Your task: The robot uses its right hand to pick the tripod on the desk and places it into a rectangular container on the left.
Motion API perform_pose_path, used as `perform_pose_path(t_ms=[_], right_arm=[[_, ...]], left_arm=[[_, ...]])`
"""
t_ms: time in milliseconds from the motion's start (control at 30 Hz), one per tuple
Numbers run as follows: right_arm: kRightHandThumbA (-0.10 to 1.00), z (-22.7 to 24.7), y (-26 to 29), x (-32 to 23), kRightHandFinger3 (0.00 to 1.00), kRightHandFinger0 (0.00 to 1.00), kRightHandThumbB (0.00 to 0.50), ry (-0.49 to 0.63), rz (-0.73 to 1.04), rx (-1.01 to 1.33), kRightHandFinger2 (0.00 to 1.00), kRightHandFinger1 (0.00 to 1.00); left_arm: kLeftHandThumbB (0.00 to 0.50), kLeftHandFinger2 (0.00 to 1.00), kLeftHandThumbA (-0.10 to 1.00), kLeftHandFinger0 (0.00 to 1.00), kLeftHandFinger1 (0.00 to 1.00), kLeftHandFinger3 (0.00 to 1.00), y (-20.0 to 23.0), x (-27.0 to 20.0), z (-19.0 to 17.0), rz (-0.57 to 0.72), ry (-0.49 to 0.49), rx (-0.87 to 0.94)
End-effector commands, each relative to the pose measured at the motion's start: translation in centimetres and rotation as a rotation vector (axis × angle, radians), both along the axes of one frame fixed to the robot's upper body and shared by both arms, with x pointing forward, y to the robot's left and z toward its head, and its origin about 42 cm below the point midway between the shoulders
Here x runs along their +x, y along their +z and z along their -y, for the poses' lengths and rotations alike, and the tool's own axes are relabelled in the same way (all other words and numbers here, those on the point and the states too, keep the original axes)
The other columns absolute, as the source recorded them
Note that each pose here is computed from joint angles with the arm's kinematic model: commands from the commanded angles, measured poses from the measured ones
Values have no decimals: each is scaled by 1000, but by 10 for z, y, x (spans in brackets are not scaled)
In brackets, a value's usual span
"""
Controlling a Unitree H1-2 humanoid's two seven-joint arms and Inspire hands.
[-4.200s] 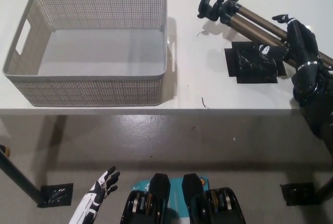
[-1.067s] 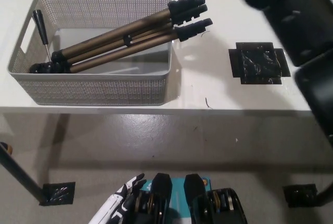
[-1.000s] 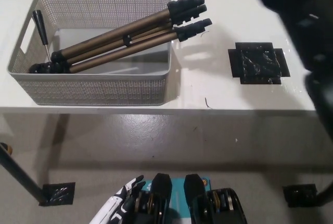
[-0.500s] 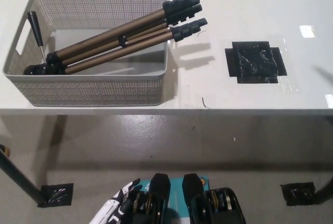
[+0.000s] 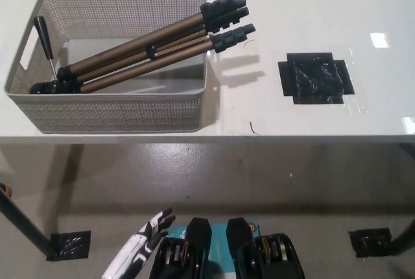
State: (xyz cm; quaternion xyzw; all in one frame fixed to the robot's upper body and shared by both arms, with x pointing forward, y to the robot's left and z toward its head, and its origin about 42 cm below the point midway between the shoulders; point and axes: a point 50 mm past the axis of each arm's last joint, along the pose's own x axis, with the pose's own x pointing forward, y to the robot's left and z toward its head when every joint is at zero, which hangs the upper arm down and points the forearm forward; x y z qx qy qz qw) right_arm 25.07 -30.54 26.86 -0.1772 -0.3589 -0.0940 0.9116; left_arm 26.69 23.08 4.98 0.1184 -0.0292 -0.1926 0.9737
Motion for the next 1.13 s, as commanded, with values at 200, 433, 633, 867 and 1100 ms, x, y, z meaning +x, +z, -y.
perform_pose_path(t_ms=[200, 433, 633, 867, 1100], right_arm=[[1000, -67, -107, 1, 1000, 1000, 258, 214, -179, 266, 1000, 1000], [949, -100, -148, 9, 1000, 1000, 254, 311, -349, 305, 1000, 1000], [967, -128, -172, 22, 1000, 1000, 229, 407, -488, 269, 1000, 1000], [949, -145, -197, 28, 1000, 1000, 173, 461, -605, 279, 1000, 1000], [963, -141, -204, 31, 1000, 1000, 171, 490, -637, 255, 1000, 1000]], left_arm=[[294, 1000, 1000, 1000, 1000, 1000, 24, 21, 0, 104, 44, -81], [287, 1000, 1000, 1000, 1000, 1000, 22, 19, 1, 95, 44, -87], [286, 1000, 1000, 1000, 1000, 1000, 24, 22, 4, 96, 41, -89], [286, 1000, 1000, 1000, 1000, 1000, 20, 19, 5, 111, 47, -79], [261, 1000, 1000, 1000, 1000, 1000, 17, 19, 11, 122, 60, -89]])
